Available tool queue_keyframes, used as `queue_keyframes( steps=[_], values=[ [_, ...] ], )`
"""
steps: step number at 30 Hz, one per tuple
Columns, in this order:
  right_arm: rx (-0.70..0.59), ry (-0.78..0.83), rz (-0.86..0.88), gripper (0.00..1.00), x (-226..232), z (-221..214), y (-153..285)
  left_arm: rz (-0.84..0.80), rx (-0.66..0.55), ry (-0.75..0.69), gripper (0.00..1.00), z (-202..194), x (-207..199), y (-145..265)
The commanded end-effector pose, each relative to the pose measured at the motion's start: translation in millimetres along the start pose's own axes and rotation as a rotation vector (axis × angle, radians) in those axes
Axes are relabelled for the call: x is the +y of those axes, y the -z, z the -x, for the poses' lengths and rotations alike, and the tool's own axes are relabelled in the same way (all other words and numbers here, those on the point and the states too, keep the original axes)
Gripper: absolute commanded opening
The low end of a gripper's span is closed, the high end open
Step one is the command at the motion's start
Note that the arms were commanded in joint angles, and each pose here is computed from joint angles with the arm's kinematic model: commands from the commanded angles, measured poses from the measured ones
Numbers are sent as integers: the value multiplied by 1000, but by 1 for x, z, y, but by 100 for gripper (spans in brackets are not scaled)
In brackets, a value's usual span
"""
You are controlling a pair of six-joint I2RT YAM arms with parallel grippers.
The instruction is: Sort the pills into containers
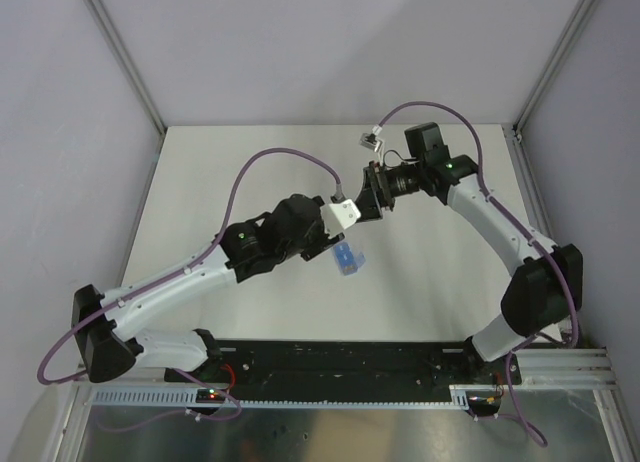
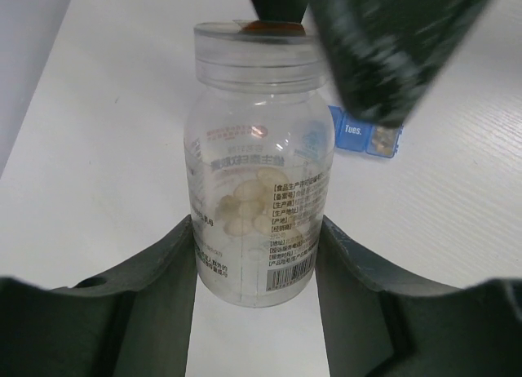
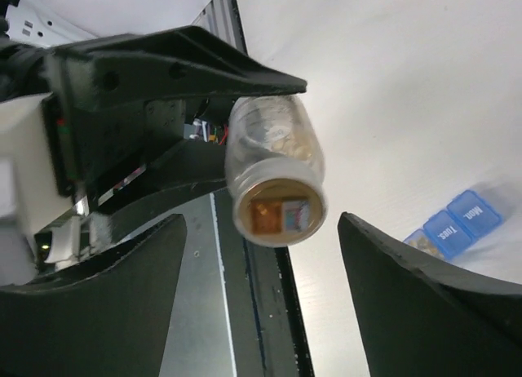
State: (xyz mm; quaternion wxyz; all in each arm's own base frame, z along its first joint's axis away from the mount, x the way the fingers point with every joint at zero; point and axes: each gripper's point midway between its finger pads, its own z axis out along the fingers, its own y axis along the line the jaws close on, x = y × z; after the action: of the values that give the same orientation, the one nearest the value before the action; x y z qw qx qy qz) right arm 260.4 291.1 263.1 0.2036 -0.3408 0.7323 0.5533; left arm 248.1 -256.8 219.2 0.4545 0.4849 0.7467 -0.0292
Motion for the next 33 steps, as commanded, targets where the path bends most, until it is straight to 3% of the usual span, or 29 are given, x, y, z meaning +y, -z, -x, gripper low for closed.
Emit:
queue_keyframes(
  steps=[1, 4, 14, 21, 29, 33],
  values=[
    [-49, 185, -63, 84, 34, 10, 29, -14, -95, 30, 0, 21, 10, 6],
    [-53, 291, -110, 87, 40, 7, 41, -91, -132, 59, 0, 26, 9, 13],
    [12, 729, -186, 87, 74, -5, 44, -682, -290, 107, 0, 46, -58, 70],
    [59, 834, -129, 85, 93, -16, 33, -795, -306, 122, 0, 49, -71, 84],
    [97, 824, -66, 72, 102, -30, 24, -808, -306, 129, 0, 53, -72, 85],
    [101, 804, -45, 51, 103, -33, 22, -800, -298, 130, 0, 53, -71, 83]
  ],
)
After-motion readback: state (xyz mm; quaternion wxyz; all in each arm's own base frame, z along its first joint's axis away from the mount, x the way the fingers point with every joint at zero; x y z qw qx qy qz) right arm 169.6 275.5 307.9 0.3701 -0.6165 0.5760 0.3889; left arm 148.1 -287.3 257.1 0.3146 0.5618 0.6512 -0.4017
